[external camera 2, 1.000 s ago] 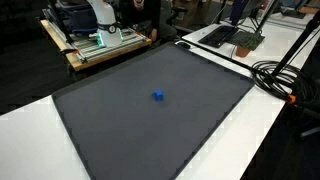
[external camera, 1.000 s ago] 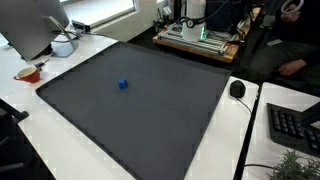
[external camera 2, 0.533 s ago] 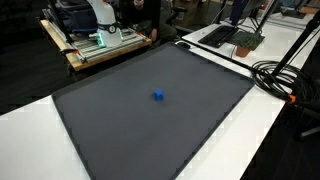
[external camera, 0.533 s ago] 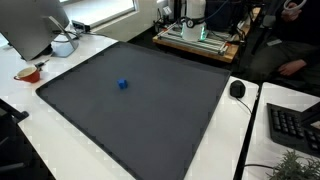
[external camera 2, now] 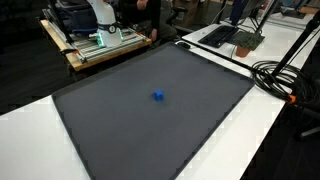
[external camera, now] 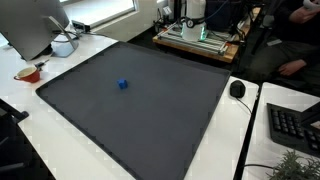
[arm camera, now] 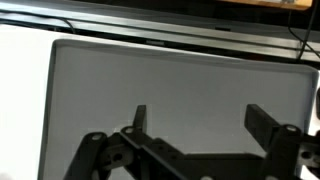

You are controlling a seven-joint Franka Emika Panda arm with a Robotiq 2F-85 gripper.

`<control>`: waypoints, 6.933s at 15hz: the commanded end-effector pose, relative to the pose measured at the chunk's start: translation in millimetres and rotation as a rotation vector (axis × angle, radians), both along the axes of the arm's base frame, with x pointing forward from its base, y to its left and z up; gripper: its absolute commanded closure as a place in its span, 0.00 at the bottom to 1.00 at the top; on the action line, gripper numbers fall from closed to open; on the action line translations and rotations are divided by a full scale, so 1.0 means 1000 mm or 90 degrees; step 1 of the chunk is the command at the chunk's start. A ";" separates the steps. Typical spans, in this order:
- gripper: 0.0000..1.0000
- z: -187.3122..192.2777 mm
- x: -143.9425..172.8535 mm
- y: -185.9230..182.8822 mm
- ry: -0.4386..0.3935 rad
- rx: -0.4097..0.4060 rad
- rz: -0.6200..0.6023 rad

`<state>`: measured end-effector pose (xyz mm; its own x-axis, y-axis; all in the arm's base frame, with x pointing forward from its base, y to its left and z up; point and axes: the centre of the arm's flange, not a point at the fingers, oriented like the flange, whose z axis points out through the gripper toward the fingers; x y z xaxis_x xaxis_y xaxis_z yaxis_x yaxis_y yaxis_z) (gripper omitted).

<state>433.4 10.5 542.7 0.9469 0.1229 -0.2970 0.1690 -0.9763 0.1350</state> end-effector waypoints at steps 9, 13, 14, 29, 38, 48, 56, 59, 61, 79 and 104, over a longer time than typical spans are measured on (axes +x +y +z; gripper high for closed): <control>0.00 -0.087 -0.039 0.008 0.157 -0.038 0.364; 0.00 -0.099 -0.032 0.011 0.195 -0.035 0.393; 0.00 -0.104 -0.033 0.010 0.202 -0.035 0.398; 0.00 -0.170 -0.079 0.001 0.393 -0.087 0.671; 0.00 -0.189 -0.074 0.002 0.417 -0.072 0.766; 0.00 -0.219 -0.126 -0.004 0.472 0.009 1.024; 0.00 -0.216 -0.098 0.007 0.454 0.045 1.128; 0.00 -0.220 -0.092 0.012 0.432 0.008 1.177; 0.00 -0.223 -0.077 0.020 0.389 -0.036 1.234; 0.00 -0.223 -0.046 0.013 0.265 -0.383 1.449; 0.00 -0.336 -0.036 0.006 0.108 -0.505 1.457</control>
<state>390.9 26.6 226.3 -0.5318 0.3212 -0.7836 0.4687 0.8823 0.0435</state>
